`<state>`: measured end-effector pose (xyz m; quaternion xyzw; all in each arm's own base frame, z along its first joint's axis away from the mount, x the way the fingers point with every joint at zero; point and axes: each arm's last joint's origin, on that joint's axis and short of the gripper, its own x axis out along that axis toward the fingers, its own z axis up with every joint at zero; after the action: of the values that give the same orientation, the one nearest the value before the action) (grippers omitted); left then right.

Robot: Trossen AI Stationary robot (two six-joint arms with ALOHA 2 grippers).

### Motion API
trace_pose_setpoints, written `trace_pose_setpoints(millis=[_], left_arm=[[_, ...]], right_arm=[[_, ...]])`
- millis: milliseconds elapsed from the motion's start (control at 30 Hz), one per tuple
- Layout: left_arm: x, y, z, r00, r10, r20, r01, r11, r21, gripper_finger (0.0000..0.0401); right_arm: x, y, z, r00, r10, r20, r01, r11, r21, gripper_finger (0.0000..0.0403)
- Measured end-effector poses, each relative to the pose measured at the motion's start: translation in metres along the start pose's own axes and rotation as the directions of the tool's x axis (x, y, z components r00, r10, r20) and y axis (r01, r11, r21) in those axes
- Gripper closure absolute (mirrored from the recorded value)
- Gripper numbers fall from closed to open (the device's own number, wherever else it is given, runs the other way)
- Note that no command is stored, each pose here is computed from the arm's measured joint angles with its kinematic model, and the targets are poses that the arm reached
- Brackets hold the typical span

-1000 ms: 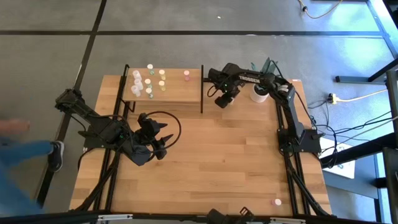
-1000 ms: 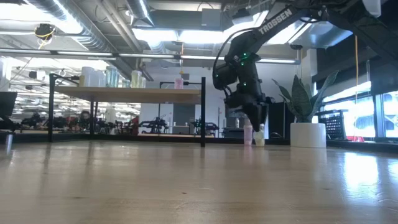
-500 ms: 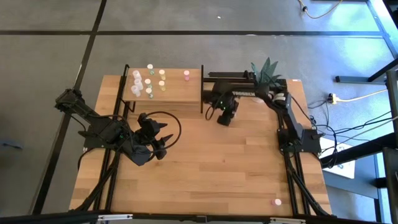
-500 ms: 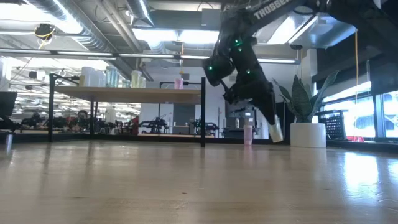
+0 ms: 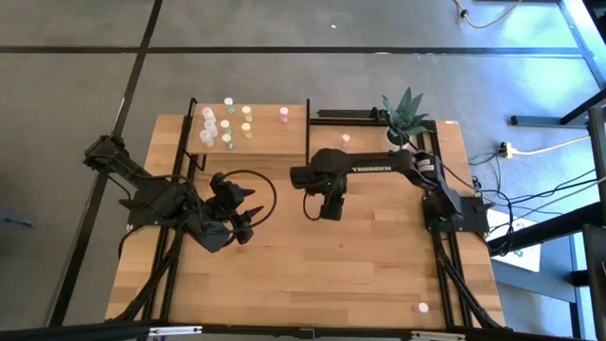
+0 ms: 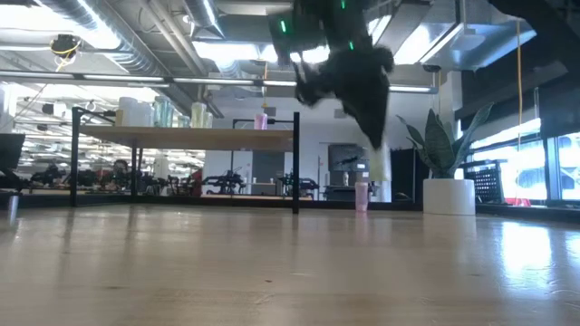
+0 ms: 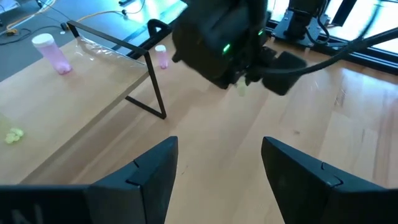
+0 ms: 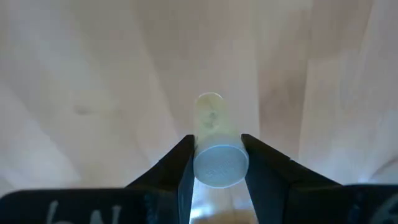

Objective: Pick and place medicine bottles onto shelf by color
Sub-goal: Put the yellow pill bottle aligned with the other yellow pill bottle on the shelf

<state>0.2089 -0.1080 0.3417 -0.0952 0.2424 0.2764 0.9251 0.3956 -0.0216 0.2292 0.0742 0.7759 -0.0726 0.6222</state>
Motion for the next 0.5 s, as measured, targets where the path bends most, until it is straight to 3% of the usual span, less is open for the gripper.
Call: trace_pose_setpoints(millis=[267, 500], left_arm=[[0.000, 0.001, -0.001, 1.000, 0.004, -0.011, -0.004, 1.000, 0.012, 0.0175], [0.000, 0.001, -0.001, 1.000, 0.007, -0.014, -0.007, 1.000, 0.018, 0.0175]], right_arm=[[-0.055, 0.031, 0.000, 0.970, 0.081, 0.229, -0.062, 0.994, -0.087, 0.0282], [-0.068, 0.046, 0.006, 0.918, 0.187, 0.351, -0.140, 0.978, -0.156, 0.0282]])
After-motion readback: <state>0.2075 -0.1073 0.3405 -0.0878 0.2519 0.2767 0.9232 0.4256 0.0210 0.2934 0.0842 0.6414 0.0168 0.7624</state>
